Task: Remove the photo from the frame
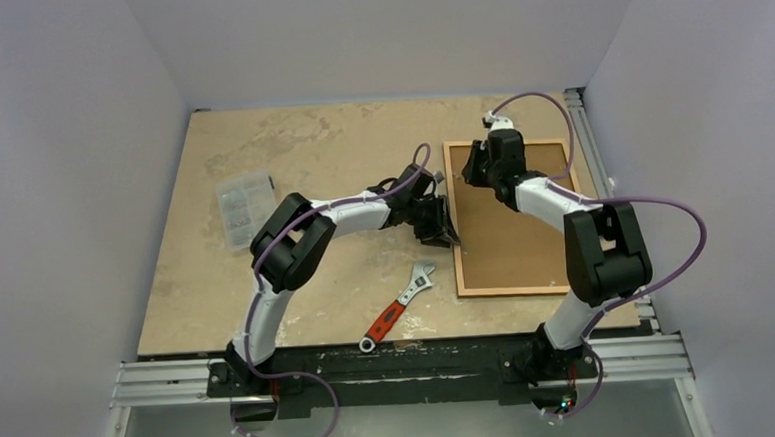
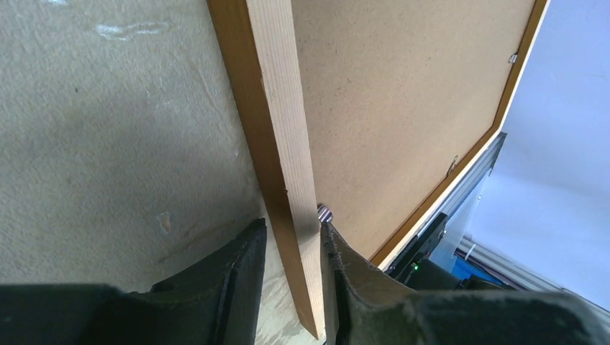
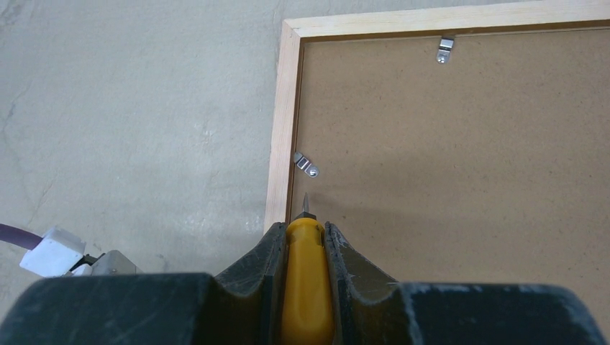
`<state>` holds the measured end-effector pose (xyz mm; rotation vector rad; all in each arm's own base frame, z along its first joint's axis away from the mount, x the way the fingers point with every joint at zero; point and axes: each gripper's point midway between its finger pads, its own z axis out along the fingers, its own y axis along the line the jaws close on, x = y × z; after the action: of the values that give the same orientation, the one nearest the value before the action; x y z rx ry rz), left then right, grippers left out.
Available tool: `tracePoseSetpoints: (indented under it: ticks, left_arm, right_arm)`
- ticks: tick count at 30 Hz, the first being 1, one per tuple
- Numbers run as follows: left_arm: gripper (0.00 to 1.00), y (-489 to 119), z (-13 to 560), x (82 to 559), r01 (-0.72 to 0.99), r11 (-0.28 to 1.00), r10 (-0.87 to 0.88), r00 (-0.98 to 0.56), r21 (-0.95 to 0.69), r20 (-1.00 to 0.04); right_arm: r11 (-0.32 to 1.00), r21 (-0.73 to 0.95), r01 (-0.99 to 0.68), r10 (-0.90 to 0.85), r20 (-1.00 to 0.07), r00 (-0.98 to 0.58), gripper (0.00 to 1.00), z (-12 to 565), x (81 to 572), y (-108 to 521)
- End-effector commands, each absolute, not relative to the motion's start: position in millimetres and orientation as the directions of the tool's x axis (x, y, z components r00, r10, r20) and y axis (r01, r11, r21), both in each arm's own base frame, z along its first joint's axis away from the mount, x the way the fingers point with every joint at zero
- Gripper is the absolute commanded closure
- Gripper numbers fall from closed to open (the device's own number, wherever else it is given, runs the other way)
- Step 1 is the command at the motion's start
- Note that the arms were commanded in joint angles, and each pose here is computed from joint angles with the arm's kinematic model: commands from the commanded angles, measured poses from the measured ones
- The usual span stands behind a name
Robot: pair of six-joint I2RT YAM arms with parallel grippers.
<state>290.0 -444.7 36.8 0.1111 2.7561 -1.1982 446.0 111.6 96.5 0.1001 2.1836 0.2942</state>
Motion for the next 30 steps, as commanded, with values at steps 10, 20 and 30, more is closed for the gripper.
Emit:
tracePoseSetpoints:
  ticks: [10, 20, 30]
  left_arm:
    - [0.79, -440.6, 22.6, 288.2, 0.124, 0.738, 0.035, -0.989, -0.664, -0.146]
    - [0.81, -439.0, 18.4, 284.7, 0.112, 0.743, 0.04, -0.992, -0.66, -0.123]
    - [0.82, -438.2, 12.5, 281.8, 0.086, 0.748, 0.029, -0.995, -0.658, -0.098]
  right_arm:
    - [0.966, 0.246, -0.084, 0.17, -0.842, -0.513, 1.0, 114.6, 477.9, 119.5]
    - [0.976, 0.21, -0.053, 0.152, -0.836, -0.527, 1.0, 103.0, 485.8, 114.0]
    - [0.992, 0.126, 0.015, 0.115, -0.843, -0.526, 1.0, 101.3, 483.7, 97.3]
